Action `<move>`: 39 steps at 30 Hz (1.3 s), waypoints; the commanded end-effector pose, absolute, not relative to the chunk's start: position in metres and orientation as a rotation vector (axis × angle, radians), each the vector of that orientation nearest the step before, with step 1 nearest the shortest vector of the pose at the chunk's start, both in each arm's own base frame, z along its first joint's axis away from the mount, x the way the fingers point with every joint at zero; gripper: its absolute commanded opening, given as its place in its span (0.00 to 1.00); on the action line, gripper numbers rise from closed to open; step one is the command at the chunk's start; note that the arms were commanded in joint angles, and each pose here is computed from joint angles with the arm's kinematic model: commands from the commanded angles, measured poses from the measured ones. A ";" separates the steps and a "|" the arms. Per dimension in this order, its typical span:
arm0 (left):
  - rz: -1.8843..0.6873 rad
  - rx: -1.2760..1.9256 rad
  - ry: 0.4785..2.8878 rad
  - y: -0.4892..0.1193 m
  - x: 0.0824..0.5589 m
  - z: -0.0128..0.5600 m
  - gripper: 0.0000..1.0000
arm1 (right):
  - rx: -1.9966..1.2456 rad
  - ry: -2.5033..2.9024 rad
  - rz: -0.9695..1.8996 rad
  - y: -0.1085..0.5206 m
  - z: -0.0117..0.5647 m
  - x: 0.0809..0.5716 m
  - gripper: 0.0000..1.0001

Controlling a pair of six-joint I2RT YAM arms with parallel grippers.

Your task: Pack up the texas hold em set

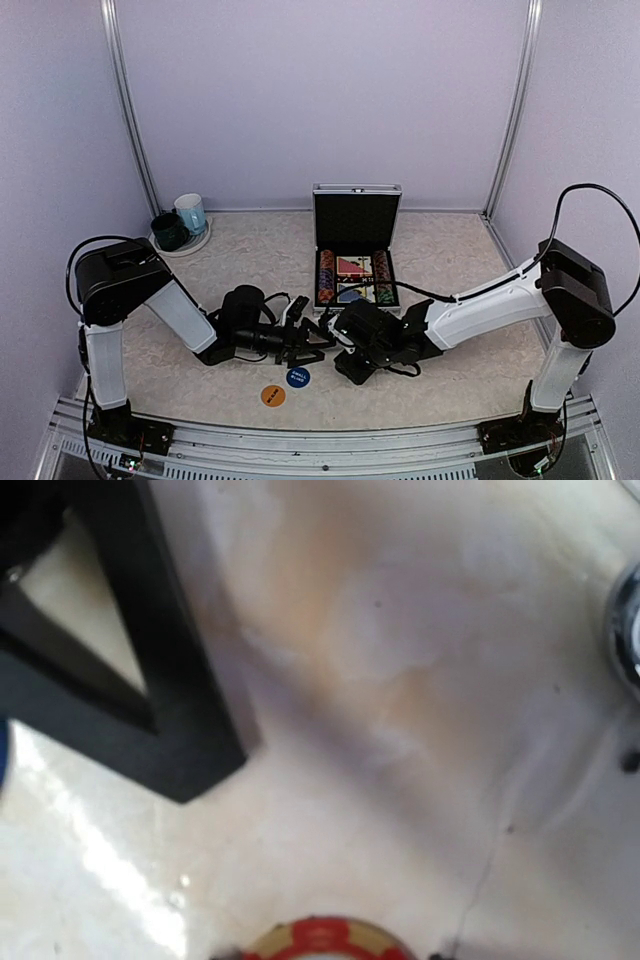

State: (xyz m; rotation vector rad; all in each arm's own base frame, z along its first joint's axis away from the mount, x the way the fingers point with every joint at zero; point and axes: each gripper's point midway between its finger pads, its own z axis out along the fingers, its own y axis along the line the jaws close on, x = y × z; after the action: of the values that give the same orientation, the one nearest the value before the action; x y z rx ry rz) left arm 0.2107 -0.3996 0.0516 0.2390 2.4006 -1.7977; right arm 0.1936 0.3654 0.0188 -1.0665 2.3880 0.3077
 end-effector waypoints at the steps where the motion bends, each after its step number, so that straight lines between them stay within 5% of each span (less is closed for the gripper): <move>1: -1.763 0.203 2.434 -0.396 0.213 0.039 0.82 | -1.153 2.443 0.237 0.341 -0.003 0.169 0.40; 20: -1.803 0.281 2.419 -0.411 0.207 0.047 0.82 | -1.044 2.209 0.312 0.360 0.061 0.195 0.39; 29: -1.795 0.269 2.399 -0.410 0.211 0.052 0.82 | -1.111 2.362 0.387 0.350 0.028 0.165 0.66; 39: -1.785 0.249 2.395 -0.407 0.214 0.054 0.82 | -1.089 2.355 0.325 0.350 0.007 0.168 0.67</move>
State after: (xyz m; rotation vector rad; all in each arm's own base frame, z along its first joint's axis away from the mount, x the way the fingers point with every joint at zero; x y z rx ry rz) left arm 0.2104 -0.4076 0.0515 0.2525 2.4089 -1.8008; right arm 0.1702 0.3509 0.0198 -1.1014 2.3498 0.3510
